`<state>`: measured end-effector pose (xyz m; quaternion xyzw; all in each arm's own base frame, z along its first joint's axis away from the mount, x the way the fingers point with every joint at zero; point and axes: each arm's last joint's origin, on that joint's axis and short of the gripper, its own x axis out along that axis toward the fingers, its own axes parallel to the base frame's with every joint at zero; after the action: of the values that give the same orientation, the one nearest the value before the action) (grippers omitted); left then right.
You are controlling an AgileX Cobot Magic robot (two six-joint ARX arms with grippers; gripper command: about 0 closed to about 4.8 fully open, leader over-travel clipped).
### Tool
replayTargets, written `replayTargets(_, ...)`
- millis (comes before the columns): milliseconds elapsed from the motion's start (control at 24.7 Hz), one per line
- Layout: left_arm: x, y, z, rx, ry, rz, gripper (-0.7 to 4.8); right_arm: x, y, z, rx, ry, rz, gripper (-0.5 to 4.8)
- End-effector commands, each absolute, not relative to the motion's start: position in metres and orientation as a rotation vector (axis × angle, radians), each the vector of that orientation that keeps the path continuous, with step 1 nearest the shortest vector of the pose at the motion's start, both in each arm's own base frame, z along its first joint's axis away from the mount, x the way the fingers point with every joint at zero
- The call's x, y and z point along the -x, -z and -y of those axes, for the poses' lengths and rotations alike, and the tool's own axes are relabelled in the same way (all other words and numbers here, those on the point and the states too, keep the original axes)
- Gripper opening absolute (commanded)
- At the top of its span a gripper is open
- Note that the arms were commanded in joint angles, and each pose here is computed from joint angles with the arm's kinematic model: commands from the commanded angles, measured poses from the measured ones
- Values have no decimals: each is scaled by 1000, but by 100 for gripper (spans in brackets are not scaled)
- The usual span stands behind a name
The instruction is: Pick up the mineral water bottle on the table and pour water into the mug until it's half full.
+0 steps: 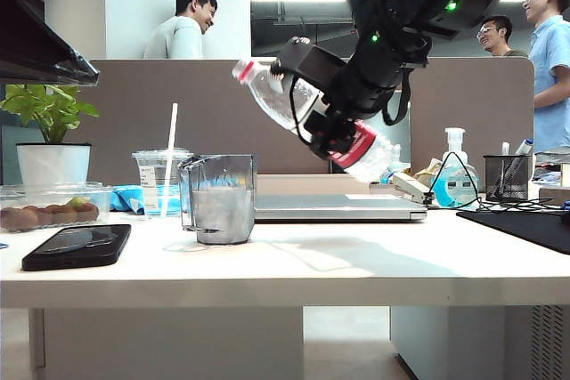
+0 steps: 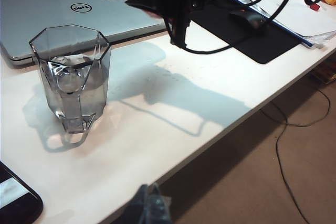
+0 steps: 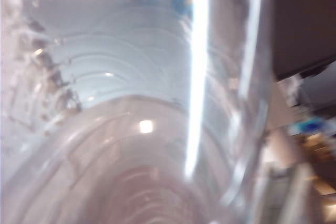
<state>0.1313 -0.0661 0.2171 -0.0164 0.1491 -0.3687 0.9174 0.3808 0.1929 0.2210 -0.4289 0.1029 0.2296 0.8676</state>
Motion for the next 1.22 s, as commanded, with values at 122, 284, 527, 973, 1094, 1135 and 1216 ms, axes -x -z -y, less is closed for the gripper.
replayTargets(122,-131,-219,66,33,765,-291,-3,-381,-227,-190,476,-441,-161,221)
replayTargets(284,-131,-219,66,33,765,-291,-3,-373,-211,-182,304,-440,-107,221)
replayTargets(527,-131,-219,66,29,764,-289,-3,-349,-184,-165,58,-409,15,220)
replayTargets(973,-131,-219,66,29,764,-289,-3,-352,-133,-161,5,-381,-36,220)
replayTargets(1094,-131,-219,66,29,764,-289,-3,-352,-123,-162,11,-382,-64,223)
replayTargets(1135,-131,-219,66,29,764,-289,-3,-352,-122,-162,12,-382,-67,236)
replayTargets(1216,-131,-219,66,29,763,-289,-3,-352,-122,-162,12,-384,-66,285)
